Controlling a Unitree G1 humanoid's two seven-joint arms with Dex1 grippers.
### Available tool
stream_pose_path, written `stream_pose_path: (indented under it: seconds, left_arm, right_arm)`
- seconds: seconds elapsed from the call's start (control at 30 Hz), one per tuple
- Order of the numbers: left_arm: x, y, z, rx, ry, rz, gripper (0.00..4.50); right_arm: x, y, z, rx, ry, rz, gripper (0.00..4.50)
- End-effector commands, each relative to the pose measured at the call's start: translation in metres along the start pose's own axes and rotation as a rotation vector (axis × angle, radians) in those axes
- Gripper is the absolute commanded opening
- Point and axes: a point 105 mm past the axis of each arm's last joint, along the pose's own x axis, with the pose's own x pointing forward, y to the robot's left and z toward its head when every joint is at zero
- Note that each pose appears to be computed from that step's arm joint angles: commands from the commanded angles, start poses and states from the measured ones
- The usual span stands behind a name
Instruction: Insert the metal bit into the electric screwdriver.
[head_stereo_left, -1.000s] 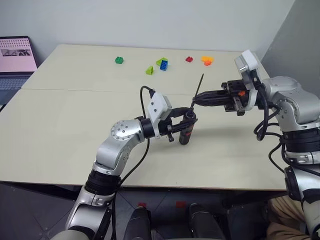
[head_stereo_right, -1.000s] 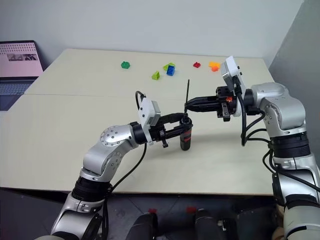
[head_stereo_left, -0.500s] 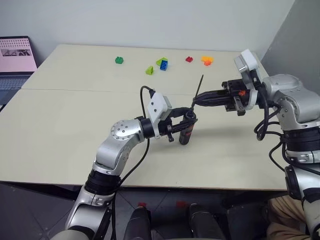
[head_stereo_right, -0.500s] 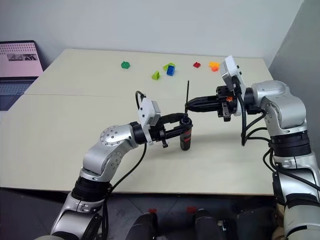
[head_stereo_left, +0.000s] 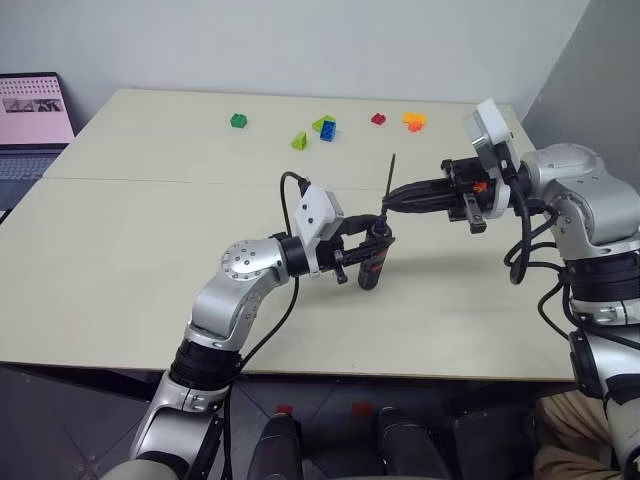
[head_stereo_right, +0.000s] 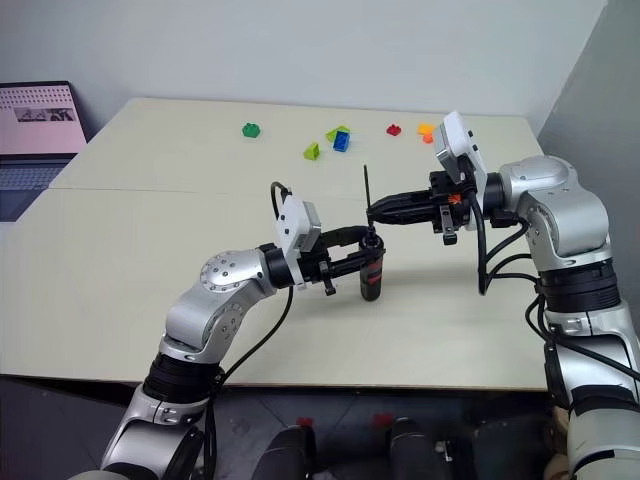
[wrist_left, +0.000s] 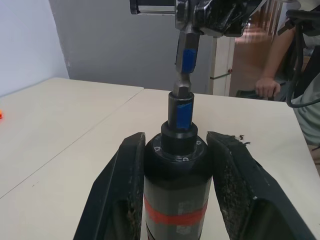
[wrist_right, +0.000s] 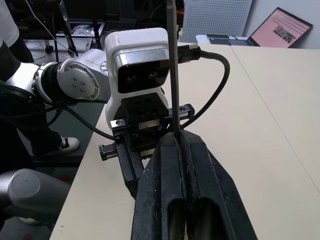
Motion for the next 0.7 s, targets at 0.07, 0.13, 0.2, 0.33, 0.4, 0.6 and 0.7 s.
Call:
stream_pose_path:
  seconds: [0.07,0.13,0.2,0.33,0.4,0.6,0.7]
  left_arm:
    - [0.0005,-0.0011,-0.0024,0.001,0.017,-0.008,1.57]
    - [0.0005,-0.0013,-0.0023,0.002,0.016,-0.008,1.57]
    - [0.0005,-0.0017,-0.0022,0.002,0.016,-0.009,1.57]
    - [0.0005,-0.0016,-0.002,0.003,0.015,-0.01,1.57]
    - [0.0002,-0.0014,-0.0021,0.004,0.015,-0.009,1.57]
    - [-0.0007,0.0,-0.0021,0.003,0.015,-0.005,1.57]
    - [-0.0009,0.0037,-0.0016,-0.001,0.011,0.014,1.57]
  right_arm:
    - [0.0002,0.0007,-0.0102,0.039,0.056,0.009,0.0]
    - [0.001,0.0006,-0.0121,0.054,0.055,0.006,0.0]
    - [0.0017,0.0007,-0.0122,0.07,0.046,0.005,0.0]
    - [0.0016,0.0,-0.0128,0.108,0.023,0.0,0.0]
    - [0.0012,0.0002,-0.0144,0.117,0.022,-0.002,0.0]
    - [0.0021,-0.0018,-0.0149,0.143,-0.012,-0.026,0.0]
    - [0.0027,-0.0042,-0.0121,0.136,-0.039,-0.045,0.0]
